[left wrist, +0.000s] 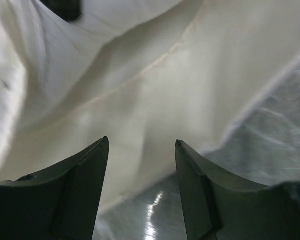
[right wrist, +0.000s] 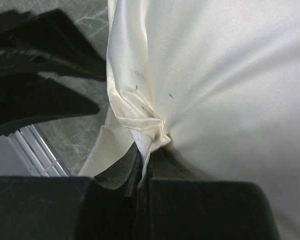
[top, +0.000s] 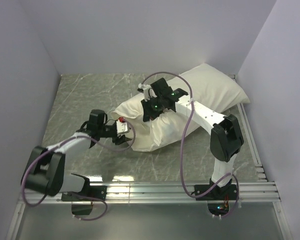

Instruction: Put the pillow into the pillowcase

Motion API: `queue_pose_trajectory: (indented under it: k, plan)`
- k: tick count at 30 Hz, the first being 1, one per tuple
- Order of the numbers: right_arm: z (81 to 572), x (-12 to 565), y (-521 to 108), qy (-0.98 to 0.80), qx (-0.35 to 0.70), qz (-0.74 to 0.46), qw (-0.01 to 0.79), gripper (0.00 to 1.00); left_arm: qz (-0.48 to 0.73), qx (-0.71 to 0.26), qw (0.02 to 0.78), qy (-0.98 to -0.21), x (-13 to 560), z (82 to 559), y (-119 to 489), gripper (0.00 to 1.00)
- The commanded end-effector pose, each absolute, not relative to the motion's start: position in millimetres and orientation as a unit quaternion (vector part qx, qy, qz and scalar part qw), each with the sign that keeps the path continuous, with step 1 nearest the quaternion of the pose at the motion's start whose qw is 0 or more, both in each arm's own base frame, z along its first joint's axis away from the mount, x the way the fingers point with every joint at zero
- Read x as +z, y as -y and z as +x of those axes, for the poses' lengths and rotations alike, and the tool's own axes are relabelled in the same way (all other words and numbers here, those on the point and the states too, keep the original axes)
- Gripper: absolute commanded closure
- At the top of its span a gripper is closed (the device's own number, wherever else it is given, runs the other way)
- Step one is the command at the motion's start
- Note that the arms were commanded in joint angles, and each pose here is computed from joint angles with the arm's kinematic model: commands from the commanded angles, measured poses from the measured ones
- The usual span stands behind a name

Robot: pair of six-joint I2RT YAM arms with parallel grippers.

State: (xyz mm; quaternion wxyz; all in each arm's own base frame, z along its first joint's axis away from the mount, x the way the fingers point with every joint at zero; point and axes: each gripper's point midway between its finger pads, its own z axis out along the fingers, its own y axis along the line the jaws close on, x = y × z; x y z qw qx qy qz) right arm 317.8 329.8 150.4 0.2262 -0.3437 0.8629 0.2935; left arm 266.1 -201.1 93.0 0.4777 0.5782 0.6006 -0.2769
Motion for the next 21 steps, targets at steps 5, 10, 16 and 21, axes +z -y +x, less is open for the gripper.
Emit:
queue_pose_trajectory:
  k: [5,10,16,21]
  plan:
    - [305,179,-335,-0.841,0.355,-0.334,0.236,1.00,0.743,-0.227,0.473,-0.415,92,311,232,0.38]
    - [303,173,-335,-0.846,0.365,-0.321,0.219,1.00,0.811,-0.223,0.411,-0.351,55,320,240,0.38]
    - [301,175,-336,-0.844,0.392,-0.305,0.200,1.00,0.842,-0.214,0.377,-0.321,42,330,255,0.37]
    - [295,176,-338,-0.839,0.406,-0.309,0.190,1.00,0.864,-0.184,0.356,-0.306,35,339,271,0.33]
